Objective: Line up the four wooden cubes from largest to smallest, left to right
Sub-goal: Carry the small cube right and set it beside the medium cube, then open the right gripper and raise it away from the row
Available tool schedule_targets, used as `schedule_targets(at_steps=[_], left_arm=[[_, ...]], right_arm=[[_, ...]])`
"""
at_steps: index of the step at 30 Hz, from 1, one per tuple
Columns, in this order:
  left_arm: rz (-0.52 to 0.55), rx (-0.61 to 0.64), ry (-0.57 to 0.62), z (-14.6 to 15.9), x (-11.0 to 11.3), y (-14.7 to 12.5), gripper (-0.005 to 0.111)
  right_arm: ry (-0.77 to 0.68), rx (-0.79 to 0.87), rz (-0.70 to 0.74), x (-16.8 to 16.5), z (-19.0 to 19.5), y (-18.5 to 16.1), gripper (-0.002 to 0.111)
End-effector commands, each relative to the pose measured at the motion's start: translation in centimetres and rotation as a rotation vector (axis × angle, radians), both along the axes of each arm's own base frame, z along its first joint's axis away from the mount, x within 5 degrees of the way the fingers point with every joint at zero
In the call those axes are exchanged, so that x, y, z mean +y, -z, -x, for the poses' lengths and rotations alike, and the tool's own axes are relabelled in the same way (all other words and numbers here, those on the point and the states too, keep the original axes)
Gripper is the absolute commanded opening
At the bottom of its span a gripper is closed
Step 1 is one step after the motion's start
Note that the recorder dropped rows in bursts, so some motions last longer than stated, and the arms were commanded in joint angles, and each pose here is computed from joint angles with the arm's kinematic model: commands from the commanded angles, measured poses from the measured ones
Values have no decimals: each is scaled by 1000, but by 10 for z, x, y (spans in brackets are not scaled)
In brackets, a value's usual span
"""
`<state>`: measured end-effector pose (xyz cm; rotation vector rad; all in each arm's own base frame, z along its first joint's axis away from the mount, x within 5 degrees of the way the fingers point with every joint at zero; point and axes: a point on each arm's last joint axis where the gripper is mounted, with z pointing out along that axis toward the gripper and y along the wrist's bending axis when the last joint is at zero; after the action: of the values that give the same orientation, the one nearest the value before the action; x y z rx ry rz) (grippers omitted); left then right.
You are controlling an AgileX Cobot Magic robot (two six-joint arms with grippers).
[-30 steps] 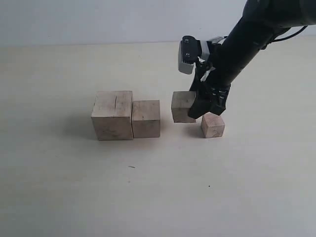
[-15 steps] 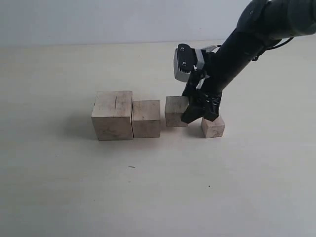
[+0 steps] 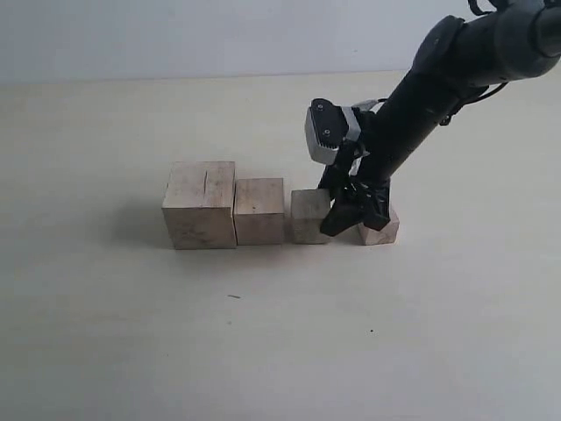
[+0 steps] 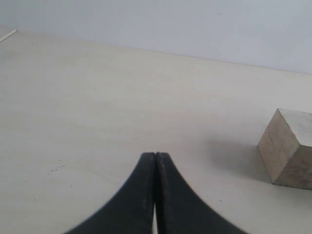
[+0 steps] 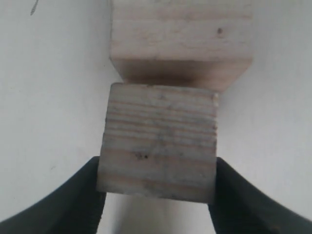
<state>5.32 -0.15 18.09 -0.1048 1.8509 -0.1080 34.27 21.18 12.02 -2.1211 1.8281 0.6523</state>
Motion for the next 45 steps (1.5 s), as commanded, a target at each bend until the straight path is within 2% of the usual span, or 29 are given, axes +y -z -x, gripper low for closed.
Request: schedule_targets(at_steps=[1,5,9,20,25,32,39,45], left_arm=[[5,-10,5,0,0,0,0],[5,-10,5,0,0,0,0],[5,-10,5,0,0,0,0],[5,-10,5,0,0,0,0],[5,-10,5,0,0,0,0],[5,-10,5,0,0,0,0],[5,-10,5,0,0,0,0],[5,-10,5,0,0,0,0]], right_arm=[[0,4,-8,2,0,5,0],[41,6,-30,4,-3,10,0],[45,12,-34,5,-3,10,8],[52,14,-33,5,-3,10,56],[64,14,-35,5,-3,8,72],[131,-9,-50,5,-4,-13,75],[216,-56,35,-6,-3,-43,75],[274,-82,48,-7,-7,-45,74]])
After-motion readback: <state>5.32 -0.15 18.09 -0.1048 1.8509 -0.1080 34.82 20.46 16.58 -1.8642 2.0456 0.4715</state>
